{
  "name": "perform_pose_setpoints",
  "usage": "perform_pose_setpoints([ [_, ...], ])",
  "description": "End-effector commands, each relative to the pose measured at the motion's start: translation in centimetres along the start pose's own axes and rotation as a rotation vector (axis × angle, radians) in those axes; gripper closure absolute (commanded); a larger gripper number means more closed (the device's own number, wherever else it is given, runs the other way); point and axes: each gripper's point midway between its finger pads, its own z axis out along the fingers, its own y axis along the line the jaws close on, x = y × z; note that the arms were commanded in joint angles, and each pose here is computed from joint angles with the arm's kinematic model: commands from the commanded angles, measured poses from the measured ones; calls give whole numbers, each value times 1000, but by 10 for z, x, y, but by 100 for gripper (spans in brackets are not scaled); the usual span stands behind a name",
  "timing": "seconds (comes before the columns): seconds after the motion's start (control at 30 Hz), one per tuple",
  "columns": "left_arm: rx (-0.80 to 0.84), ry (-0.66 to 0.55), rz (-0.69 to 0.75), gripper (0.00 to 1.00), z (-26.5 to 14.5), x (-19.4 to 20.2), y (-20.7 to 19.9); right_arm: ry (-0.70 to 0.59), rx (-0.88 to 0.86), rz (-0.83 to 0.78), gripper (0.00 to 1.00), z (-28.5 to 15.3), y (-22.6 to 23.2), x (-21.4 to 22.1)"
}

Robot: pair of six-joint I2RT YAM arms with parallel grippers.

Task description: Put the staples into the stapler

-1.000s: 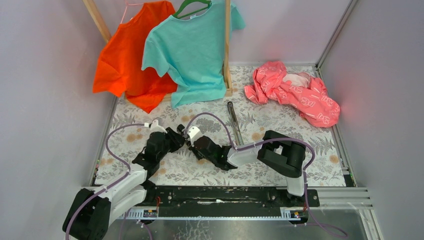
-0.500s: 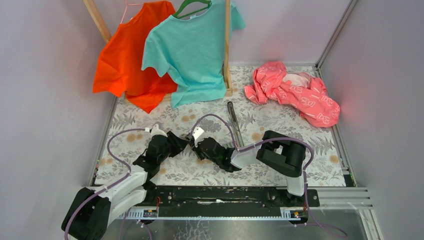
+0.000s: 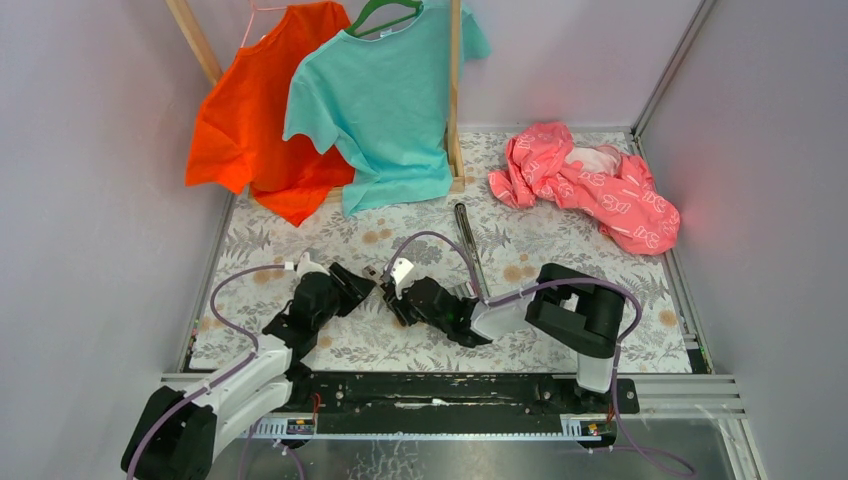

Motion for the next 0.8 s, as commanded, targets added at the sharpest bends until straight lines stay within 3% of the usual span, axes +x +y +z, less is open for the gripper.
perform_pose_setpoints([
  [0.0, -10, 1, -37, 43, -2, -2, -4, -54, -36, 25, 54, -12, 8, -27],
  [0.17, -45, 20, -29, 37, -9, -2, -2, -14, -14, 32, 44, -29, 3, -31],
  [0.3, -63, 17, -15, 23, -17, -7, -5, 36, 12, 34, 39, -44, -2, -40],
  [0.5, -106, 20, 51, 7, -34, -15, -7, 143, 65, 41, 37, -46, -6, -49],
  [0.77, -121, 17, 93, 1, -50, -24, -13, 233, 124, 19, 38, -27, -8, -47],
])
